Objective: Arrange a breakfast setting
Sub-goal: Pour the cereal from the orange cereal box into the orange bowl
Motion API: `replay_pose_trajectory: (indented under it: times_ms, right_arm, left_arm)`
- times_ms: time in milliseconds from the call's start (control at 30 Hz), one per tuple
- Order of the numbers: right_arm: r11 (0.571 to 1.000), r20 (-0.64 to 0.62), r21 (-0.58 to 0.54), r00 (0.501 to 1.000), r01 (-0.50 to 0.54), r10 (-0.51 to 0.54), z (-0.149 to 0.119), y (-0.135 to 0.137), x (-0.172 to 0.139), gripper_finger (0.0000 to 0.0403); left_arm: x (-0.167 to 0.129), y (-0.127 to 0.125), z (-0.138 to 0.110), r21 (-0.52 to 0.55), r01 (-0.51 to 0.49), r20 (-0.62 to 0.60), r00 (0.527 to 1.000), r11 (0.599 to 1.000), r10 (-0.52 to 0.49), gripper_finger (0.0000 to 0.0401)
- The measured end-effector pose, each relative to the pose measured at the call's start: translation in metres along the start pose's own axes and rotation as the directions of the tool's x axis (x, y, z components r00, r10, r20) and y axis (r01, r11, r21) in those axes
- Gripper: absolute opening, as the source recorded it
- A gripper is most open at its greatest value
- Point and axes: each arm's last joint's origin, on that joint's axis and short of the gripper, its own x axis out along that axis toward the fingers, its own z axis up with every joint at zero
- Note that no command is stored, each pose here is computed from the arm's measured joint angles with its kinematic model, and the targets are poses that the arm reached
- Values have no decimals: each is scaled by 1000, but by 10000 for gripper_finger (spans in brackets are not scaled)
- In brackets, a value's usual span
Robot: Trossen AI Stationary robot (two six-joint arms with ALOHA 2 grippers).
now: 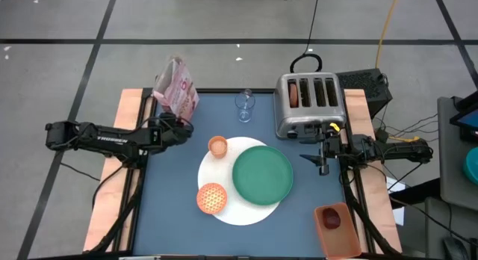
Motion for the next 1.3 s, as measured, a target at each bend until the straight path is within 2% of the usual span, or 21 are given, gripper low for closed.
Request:
replay_pose_trajectory:
  times_ms: [500,733,967,1300]
  right_arm:
    - [1000,0,0,1000,0,0,0,0,0,222]
    - [1000,0,3,1000,0,0,0,0,0,222]
    - [1000,0,3,1000,0,0,0,0,0,222]
    - [1000,0,3,1000,0,0,0,0,0,222]
  left_arm:
    - [-10,-18,39,26,51,63,997,998,-53,160]
    - [-11,-19,40,8,56,65,996,998,-56,159]
    - [-11,-19,40,9,59,63,996,998,-59,129]
    - [-11,-19,40,8,71,54,996,997,-71,126]
